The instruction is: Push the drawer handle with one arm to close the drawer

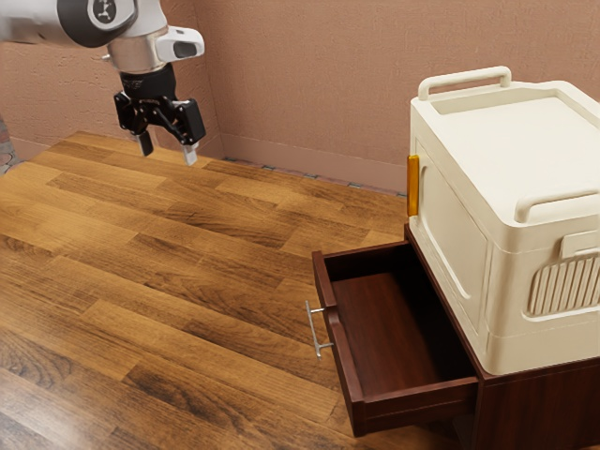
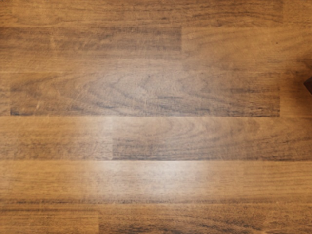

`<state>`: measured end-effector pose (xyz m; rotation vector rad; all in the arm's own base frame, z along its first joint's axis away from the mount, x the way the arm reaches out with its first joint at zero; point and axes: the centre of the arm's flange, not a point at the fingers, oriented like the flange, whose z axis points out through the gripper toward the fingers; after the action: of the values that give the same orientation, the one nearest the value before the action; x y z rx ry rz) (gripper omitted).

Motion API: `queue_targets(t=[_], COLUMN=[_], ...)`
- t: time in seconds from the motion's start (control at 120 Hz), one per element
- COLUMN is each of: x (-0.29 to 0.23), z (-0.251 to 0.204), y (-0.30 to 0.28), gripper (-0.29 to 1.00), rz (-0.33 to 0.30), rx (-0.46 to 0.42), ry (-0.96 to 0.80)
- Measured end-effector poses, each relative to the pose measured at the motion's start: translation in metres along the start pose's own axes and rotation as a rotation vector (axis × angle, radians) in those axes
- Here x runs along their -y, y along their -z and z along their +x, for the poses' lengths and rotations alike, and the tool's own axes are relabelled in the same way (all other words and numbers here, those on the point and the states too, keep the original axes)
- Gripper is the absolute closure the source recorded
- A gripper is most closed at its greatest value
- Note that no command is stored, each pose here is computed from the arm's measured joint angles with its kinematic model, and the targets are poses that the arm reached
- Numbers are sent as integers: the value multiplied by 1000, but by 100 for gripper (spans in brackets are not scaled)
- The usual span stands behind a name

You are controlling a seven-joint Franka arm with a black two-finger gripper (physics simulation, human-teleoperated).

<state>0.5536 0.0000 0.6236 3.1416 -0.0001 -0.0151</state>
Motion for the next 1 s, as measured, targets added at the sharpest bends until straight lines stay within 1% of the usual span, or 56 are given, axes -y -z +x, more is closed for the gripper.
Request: queue_targets(t=[0.033, 0.083, 0.267, 0.367, 0.417, 0.483, 0.558, 0.625, 0.708, 0.75, 0.783, 0.825, 0.867, 0.933, 1.0], x=[-1, 3, 67, 76, 71, 51, 22, -6, -39, -53, -63, -73, -88, -102, -106], z=[6, 7, -3, -7, -7, -26, -37, -42, -48, -55, -78, -108, -126, -148, -160], y=[29, 48, 54, 52, 55, 129, 162, 173, 176, 168, 145, 106, 65, 17, -28], gripper=[0, 0, 0, 0, 0, 0, 0, 0, 0, 0, 0, 0, 0, 0, 4], rz=[-15, -28, -54, -61, -60, -26, 0, 33, 48, 50, 52, 63, 79, 104, 107], rx=[-39, -51, -1, 20, 22, -113, -173, -190, -188, -163, -120, -69, -24, 1, 11], ry=[-5, -5, 82, 87, 72, 11, -116, -229, -361, -423, -471, -521, -574, -633, -677])
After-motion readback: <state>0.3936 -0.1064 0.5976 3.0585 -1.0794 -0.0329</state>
